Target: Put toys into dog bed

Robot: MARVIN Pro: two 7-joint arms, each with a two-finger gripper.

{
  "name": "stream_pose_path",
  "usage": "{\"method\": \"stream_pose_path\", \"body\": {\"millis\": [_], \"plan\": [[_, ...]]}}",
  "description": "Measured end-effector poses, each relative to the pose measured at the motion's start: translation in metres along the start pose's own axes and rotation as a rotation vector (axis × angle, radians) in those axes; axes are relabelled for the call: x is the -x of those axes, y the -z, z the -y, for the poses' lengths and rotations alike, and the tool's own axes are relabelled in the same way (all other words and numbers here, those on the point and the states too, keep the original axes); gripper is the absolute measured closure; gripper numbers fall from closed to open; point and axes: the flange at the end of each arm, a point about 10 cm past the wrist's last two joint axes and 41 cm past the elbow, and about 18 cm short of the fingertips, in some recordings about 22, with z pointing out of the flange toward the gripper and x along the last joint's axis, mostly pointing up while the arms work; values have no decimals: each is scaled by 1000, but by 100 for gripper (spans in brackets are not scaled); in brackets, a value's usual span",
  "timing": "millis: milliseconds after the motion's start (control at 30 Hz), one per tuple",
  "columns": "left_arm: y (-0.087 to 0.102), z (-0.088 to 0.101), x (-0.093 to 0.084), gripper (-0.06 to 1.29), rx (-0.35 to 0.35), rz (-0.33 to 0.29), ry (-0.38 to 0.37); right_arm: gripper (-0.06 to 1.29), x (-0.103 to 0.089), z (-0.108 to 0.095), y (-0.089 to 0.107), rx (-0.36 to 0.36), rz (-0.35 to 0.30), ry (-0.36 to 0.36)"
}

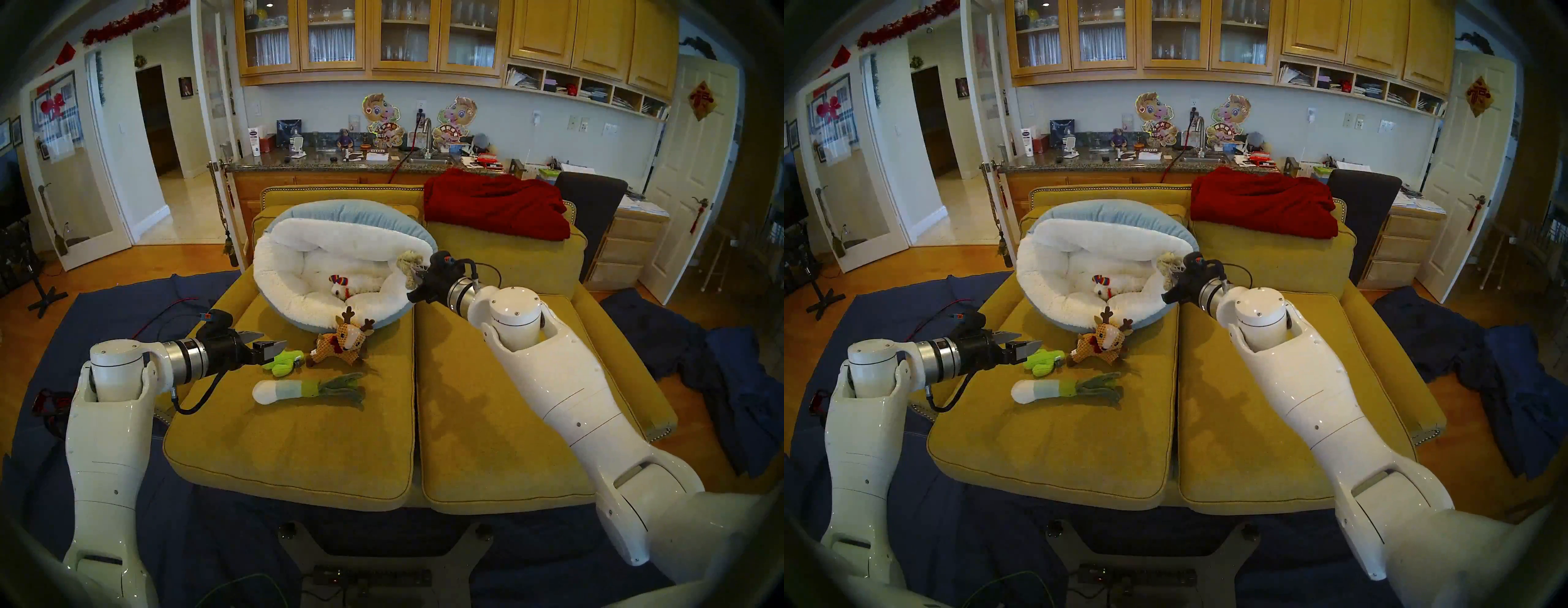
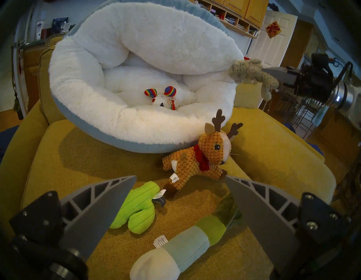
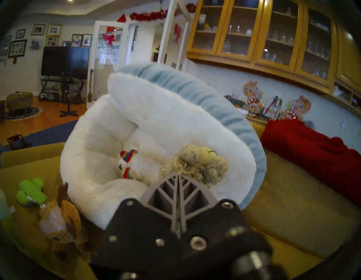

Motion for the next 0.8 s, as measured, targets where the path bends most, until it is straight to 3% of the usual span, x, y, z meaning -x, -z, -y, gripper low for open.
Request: {"method": "stream_pose_path", "body": {"millis": [367, 800], "plan": [[0, 0, 0, 0, 0, -1, -1, 127, -5, 21, -1, -13, 97, -59], [0, 0, 0, 0, 0, -1, -1, 127, 0, 51, -38, -18, 116, -62]]}}
